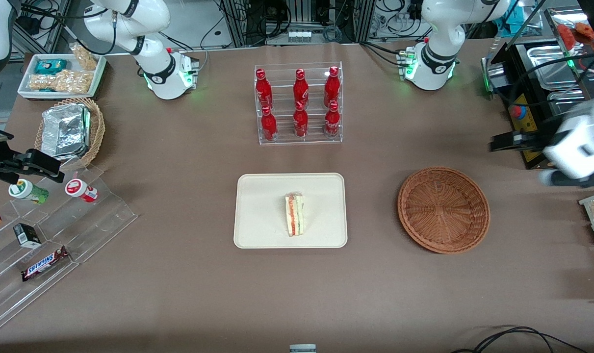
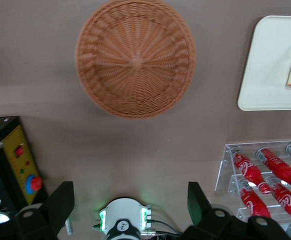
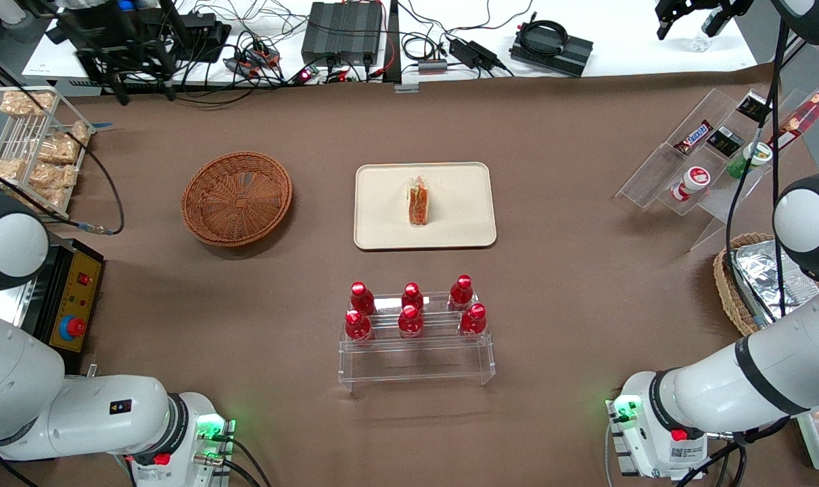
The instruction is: Place sandwich from basket to tray
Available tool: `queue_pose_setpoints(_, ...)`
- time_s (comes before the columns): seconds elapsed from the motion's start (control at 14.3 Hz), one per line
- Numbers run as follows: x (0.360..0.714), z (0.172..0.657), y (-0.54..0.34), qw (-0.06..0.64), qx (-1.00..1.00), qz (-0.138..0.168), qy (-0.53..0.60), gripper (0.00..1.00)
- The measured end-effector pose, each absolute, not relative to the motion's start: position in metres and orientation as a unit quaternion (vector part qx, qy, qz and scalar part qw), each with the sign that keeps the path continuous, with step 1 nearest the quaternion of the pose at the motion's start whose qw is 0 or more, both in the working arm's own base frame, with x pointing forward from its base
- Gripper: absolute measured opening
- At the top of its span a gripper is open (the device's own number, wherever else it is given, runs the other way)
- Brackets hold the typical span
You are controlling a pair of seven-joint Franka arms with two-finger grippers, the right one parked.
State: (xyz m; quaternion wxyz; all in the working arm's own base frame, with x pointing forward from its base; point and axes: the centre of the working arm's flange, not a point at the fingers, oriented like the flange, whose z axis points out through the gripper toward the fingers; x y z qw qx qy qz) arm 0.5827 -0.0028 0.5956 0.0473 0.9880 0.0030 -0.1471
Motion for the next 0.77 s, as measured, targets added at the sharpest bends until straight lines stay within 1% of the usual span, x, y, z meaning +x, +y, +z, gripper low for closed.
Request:
queue_pose_setpoints(0.21,0.576,0.607,0.014,0.044,0.989,-0.142,0.017,1.0)
queue_pose_setpoints(0.35,0.571,0.613,0.015,0.012,0.99,-0.135,0.025,1.0)
queue_pose_setpoints(0.42,0.566,0.614,0.015,-0.002,0.992,-0.125,0.025,1.0)
queue_pose_setpoints(0.63,0.542,0.616,-0.002,-0.025,0.996,-0.081,0.013,1.0)
queue_pose_setpoints(0.77,0.529,0.628,-0.02,-0.031,0.997,-0.07,0.001,1.0)
